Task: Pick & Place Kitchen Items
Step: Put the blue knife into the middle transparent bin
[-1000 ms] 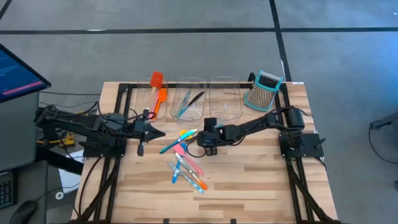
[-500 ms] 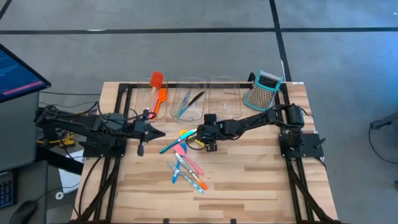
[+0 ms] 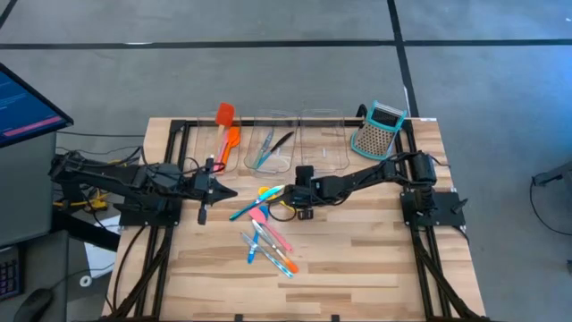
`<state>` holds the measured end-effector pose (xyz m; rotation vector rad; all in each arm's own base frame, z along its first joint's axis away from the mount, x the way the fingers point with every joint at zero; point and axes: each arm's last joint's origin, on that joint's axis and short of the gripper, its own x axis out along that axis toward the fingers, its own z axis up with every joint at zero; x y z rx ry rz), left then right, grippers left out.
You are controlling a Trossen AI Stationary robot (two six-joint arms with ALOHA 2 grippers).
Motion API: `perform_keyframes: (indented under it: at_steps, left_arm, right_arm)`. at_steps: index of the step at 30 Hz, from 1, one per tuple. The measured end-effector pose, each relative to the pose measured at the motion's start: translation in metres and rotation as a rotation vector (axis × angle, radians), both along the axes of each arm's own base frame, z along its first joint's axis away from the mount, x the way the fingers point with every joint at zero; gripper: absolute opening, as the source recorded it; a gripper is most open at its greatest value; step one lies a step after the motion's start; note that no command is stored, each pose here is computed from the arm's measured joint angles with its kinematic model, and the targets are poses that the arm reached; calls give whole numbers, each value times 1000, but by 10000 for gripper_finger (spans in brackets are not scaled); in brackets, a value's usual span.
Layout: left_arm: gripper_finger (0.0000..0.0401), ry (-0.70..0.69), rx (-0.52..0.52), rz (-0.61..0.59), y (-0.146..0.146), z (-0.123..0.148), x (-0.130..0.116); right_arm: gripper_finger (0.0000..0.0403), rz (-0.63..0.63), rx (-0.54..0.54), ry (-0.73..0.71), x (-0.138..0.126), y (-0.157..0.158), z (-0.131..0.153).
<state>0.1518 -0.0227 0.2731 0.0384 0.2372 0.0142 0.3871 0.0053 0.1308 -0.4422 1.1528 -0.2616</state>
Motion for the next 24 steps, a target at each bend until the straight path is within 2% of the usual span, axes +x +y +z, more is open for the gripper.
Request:
perform_keyframes:
  at_steps: [7, 17, 24]
  left_arm:
    - [1, 4, 1, 0, 0, 0, 0]
    - [1, 9, 1, -1, 0, -1, 0]
    - [1, 11, 1, -3, 0, -1, 0]
  right_arm:
    - [196, 13, -44, 6, 0, 11, 2]
    - [206, 31, -78, -24, 14, 10, 25]
    - [204, 32, -86, 13, 14, 11, 19]
